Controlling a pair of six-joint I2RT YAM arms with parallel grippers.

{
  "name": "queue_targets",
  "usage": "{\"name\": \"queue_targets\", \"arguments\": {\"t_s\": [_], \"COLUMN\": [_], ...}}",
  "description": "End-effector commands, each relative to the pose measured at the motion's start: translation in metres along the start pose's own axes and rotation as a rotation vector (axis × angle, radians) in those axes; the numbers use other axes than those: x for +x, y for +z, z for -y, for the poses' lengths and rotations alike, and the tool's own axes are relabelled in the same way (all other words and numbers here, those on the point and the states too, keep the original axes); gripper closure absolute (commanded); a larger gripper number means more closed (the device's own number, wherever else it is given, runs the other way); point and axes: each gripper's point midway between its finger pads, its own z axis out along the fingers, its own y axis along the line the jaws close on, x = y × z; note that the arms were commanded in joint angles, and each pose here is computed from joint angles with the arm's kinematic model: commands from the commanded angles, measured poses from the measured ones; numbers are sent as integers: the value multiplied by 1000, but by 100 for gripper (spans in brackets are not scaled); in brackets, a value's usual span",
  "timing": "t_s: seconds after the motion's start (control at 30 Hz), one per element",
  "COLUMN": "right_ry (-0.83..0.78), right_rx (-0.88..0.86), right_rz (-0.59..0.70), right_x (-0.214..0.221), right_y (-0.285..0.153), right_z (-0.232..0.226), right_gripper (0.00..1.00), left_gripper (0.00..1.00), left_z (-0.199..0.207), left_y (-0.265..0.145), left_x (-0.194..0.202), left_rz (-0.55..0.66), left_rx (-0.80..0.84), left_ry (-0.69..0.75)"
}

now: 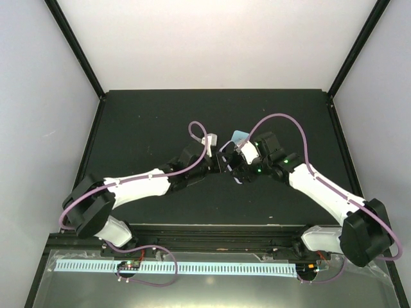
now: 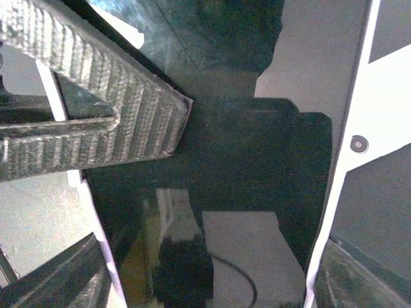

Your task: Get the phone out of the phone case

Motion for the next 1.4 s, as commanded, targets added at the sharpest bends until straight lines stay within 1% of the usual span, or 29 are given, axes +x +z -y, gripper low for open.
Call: {"name": "queue_targets", "arguments": {"t_s": [0.0,0.03,0.07,0.1,0.2,0.33,0.47,0.57,0.63,0.7,0.9,1.03,1.17,1.23,1.37], "right_ry": [-40,-43,-46,-56,-91,-125,-150,-215,-253,-270,-293,-311,-329,-330,-321], "right_rx": [22,25,26,22,-8,-124,-198,-322,-446,-527,-670,-716,-751,-765,-806], "right_rz": [111,116,119,128,149,178,155,128,138,148,132,170,208,217,218], "right_x": [-40,-42,-44,-47,-53,-60,-59,-51,-45,-43,-45,-53,-59,-61,-58], "right_y": [-16,-20,-23,-28,-45,-72,-82,-88,-93,-94,-93,-99,-107,-110,-113], "right_z": [-1,-1,-2,-4,-12,-27,-37,-58,-77,-89,-112,-124,-130,-132,-136], "right_gripper": [16,6,1,0,0,0,2,9,14,18,25,33,54,59,80], "left_gripper": [98,98,98,98,98,98,98,98,99,98,98,98,99,98,98], "left_z": [32,34,37,39,46,50,59,77,93,106,123,126,125,126,125], "left_y": [-7,-12,-18,-25,-49,-85,-121,-147,-163,-175,-184,-184,-183,-184,-183], "left_x": [-36,-41,-47,-51,-63,-64,-61,-57,-46,-39,-32,-30,-28,-28,-27], "left_rz": [74,83,93,99,102,45,16,29,20,2,-60,-85,-94,-94,-100], "left_rx": [139,151,161,162,179,226,290,383,484,566,675,708,717,722,723], "left_ry": [-14,-1,21,51,209,447,610,713,776,816,832,815,805,805,796]}}
